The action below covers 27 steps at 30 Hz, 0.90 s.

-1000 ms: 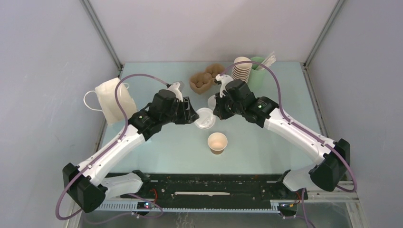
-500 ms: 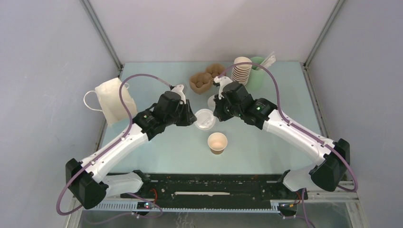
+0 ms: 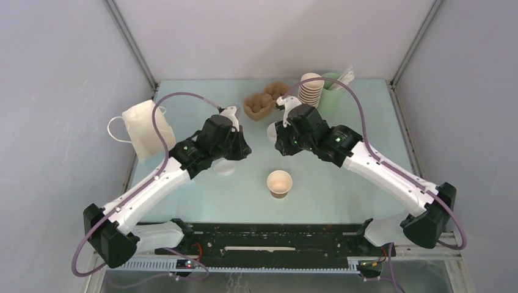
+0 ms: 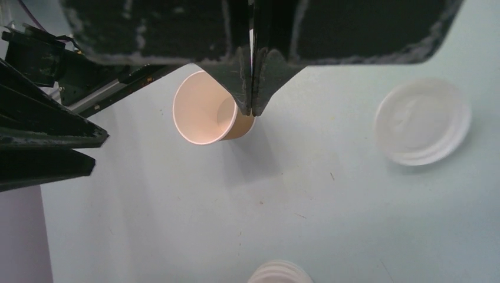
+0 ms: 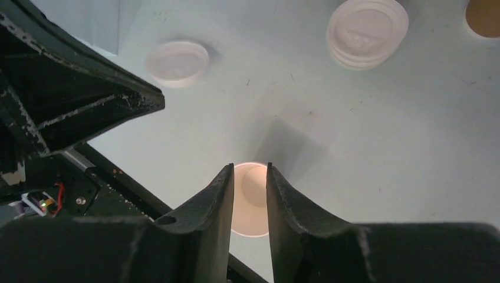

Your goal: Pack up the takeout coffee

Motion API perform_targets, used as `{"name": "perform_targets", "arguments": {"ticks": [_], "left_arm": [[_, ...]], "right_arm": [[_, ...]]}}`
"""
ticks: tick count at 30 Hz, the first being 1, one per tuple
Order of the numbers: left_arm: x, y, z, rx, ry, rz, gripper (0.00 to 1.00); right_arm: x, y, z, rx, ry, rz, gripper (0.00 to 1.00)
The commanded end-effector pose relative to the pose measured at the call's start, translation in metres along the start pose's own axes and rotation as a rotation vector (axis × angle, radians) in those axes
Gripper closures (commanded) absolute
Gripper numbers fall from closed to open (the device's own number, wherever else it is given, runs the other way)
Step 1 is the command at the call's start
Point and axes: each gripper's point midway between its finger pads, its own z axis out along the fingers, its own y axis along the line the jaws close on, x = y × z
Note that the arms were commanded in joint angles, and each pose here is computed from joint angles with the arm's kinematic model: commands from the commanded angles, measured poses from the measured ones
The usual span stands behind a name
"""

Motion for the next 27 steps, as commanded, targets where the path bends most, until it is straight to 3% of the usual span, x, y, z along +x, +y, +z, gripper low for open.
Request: {"name": "perform_targets", "arguments": {"ticks": [1,6,9,15,20,27], "left_arm": [[-0.031,-0.002,-0.011,-0.028,-0.069,0.039,0.99],[-0.018,0.036,0.001,-0.176,-0.062,0.025,0.42],[0.002,0.067,0.013,-0.314,0.003,0.054,0.31],[0.023,0.118,0.043,-0.558,0.114,0.114,0.28],[0.039,0.140,0.065,-0.616,0.201,0.122,0.41],[0.062,0.155,0.077,-0.648,0.259,0.137,0.50]], "right_arm": [[-0.021,-0.002,-0.031,-0.049,-0.072,0.041,0.65],[-0.015,-0.006,-0.029,-0.131,-0.060,0.113,0.63],[-0.017,-0.009,-0.027,-0.140,-0.072,0.123,0.62],[-0.007,-0.015,-0.019,-0.138,-0.042,0.121,0.62],[0.004,-0.024,-0.017,-0.126,-0.025,0.120,0.62],[0.015,-0.032,-0.019,-0.146,-0.022,0.135,0.62]]}}
